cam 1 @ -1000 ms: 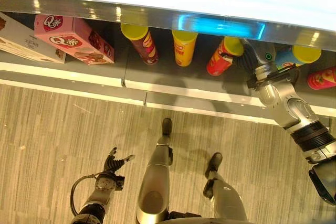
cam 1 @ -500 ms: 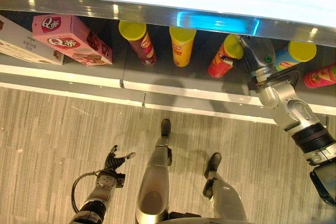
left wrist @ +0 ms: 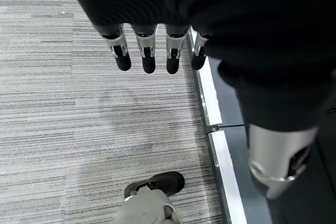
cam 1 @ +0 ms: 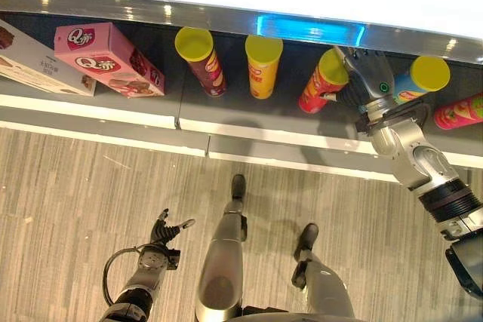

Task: Put the goods on the table back onto the shelves and tidy them up.

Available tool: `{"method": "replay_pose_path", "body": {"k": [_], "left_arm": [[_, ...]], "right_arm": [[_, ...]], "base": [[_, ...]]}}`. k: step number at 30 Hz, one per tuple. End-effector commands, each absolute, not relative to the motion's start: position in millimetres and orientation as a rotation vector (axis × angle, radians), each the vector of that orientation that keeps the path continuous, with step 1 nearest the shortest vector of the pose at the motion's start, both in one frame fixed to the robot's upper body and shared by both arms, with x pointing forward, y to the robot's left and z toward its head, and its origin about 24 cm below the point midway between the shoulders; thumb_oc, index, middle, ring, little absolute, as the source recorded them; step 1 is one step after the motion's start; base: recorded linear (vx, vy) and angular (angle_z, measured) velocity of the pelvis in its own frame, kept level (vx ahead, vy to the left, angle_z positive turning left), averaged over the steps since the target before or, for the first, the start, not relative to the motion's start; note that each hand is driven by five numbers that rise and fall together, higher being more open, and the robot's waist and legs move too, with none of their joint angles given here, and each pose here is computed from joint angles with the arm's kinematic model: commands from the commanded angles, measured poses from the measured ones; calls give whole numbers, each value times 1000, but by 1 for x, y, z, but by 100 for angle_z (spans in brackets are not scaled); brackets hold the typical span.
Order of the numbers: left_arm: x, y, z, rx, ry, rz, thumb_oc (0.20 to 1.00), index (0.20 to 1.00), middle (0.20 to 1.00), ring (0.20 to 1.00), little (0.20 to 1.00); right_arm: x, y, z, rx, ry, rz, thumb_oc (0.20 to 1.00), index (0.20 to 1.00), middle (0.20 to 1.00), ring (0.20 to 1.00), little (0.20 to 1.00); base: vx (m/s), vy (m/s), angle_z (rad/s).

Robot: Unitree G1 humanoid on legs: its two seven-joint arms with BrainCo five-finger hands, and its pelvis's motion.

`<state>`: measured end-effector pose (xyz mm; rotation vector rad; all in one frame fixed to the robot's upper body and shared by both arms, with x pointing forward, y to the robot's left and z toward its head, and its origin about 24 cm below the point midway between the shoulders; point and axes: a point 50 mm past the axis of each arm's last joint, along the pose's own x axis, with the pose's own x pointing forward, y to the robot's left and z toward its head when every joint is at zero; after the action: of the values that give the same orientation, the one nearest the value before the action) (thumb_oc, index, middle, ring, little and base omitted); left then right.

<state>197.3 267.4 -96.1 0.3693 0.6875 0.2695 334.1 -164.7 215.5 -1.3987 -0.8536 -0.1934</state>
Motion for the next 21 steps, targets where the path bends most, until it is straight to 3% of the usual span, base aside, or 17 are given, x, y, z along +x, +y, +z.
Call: {"method": "replay_pose_path", "body": {"k": [1, 8, 16, 21], "left_arm": [[187, 271, -102, 406, 731, 287, 1000, 1000, 1000, 1000, 1000], [169, 276, -113, 410, 821, 302, 1000, 1000, 1000, 1000, 1000], [163, 285, -115, 425, 871, 292, 1000, 1000, 1000, 1000, 1000], [171, 292, -108, 446, 852, 260, 1000, 1000, 1000, 1000, 1000]], "right_arm": [[323, -160, 220, -1307, -942, -215, 1000, 1000, 1000, 1000, 1000], [302, -159, 228, -1157, -992, -175, 1000, 1000, 1000, 1000, 1000], [279, -162, 203, -694, -777, 220, 1000, 1000, 1000, 1000, 1000], [275, -170, 178, -415, -604, 384, 1000, 1000, 1000, 1000, 1000]], "base": [[59, -3, -1], [59, 30, -6], [-22, 71, -23], [-99, 154, -78]]}}
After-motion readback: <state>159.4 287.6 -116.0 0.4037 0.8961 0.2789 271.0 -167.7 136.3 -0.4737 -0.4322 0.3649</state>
